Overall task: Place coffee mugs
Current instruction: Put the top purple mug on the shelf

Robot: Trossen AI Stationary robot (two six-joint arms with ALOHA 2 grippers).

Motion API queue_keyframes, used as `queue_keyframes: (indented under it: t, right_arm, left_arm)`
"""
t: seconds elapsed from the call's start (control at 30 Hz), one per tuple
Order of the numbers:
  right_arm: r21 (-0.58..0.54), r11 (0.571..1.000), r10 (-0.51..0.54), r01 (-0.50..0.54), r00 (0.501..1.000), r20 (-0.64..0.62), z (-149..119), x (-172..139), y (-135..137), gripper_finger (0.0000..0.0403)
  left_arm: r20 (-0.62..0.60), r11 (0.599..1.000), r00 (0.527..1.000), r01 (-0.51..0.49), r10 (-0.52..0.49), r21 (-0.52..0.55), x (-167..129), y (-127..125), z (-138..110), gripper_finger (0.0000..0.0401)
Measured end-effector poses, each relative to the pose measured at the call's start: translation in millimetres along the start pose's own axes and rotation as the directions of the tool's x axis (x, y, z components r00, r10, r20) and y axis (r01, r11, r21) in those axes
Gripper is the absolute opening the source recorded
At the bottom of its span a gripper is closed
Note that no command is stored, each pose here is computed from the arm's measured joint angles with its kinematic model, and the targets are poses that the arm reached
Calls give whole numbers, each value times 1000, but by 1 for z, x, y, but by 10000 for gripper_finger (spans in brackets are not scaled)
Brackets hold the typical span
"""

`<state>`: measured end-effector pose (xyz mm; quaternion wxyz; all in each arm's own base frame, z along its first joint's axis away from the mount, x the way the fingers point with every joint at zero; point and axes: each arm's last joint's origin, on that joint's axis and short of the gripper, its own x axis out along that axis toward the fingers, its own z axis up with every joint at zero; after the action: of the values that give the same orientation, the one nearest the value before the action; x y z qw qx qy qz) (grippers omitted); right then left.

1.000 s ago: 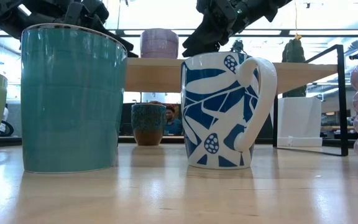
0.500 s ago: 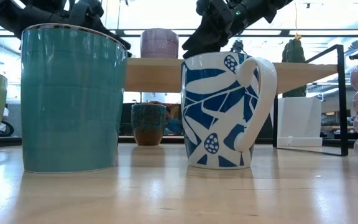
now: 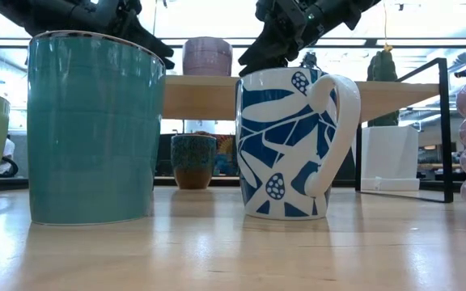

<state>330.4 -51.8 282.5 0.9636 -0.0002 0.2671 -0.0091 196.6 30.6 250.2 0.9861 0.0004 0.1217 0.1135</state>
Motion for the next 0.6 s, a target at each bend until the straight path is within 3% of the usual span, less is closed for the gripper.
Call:
queue_keyframes:
  t: [0.37, 0.6]
  right_arm:
    - [-14, 1000, -5, 4, 998, -65, 24, -16, -5, 272]
    - [-5, 1000, -20, 20, 997, -76, 25, -19, -11, 272]
  left_arm:
    - [-55, 1000, 998, -5, 4, -13, 0, 18, -6, 263]
    - [-87, 1000, 996, -9, 9, 9, -1, 22, 1, 263]
